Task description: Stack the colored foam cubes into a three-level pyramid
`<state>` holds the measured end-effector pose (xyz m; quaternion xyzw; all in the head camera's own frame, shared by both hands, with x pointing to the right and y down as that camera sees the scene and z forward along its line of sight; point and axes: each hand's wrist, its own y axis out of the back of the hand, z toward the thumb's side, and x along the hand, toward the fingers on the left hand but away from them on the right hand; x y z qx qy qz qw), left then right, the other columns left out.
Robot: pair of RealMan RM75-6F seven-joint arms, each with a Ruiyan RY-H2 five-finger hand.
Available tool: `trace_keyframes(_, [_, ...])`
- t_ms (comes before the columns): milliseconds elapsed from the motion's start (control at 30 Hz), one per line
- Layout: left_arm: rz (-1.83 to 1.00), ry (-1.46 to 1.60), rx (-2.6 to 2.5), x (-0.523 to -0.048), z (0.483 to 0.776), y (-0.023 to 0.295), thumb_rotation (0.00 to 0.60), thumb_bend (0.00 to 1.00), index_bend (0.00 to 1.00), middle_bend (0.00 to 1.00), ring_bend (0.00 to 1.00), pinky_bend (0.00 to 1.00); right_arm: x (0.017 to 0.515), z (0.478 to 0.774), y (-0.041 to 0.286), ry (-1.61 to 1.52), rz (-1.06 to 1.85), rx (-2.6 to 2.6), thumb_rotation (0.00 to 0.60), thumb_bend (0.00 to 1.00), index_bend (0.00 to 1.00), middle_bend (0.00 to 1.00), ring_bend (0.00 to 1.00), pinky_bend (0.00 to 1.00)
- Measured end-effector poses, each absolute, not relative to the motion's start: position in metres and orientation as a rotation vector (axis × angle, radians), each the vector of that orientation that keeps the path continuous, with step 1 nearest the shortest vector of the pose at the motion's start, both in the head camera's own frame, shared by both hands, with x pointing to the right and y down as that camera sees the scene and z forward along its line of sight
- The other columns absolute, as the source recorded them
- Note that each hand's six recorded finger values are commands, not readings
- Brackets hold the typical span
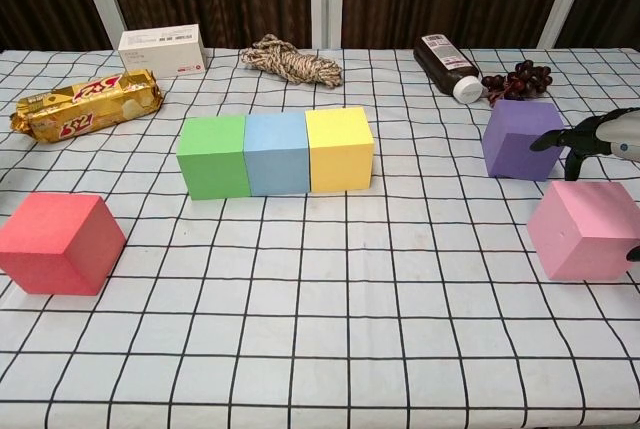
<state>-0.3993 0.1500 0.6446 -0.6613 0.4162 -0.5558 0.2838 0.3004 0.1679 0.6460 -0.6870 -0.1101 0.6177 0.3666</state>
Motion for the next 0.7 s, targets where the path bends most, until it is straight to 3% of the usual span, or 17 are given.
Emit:
trace_keyframes(67, [-1.486,1.113,-1.769,-0.399,0.645,0.15,0.6,0.0,0.08,0.1,0.03,0.18,0.299,0.647,0.168,-0.305,1.579,-1.747,0.6,0.03,0.0,0.44,0.08,0.0])
trace_keyframes(300, [-1.487,1.113,-1.771,-0.4,0.644,0.149,0.6,0.0,0.08,0.1,0.03,0.18,0.294,0.64,0.163,-0.382,1.529,-1.705,0.6,0.09,0.0,0.52,0.14,0.0])
trace_keyframes(700, [-1.474,1.136,-1.787,-0.397,0.645,0.15,0.6,0.0,0.08,0.1,0.03,0.18,0.243,0.548,0.086,-0.579,1.288,-1.736,0.6,0.09,0.0,0.53,0.16,0.0])
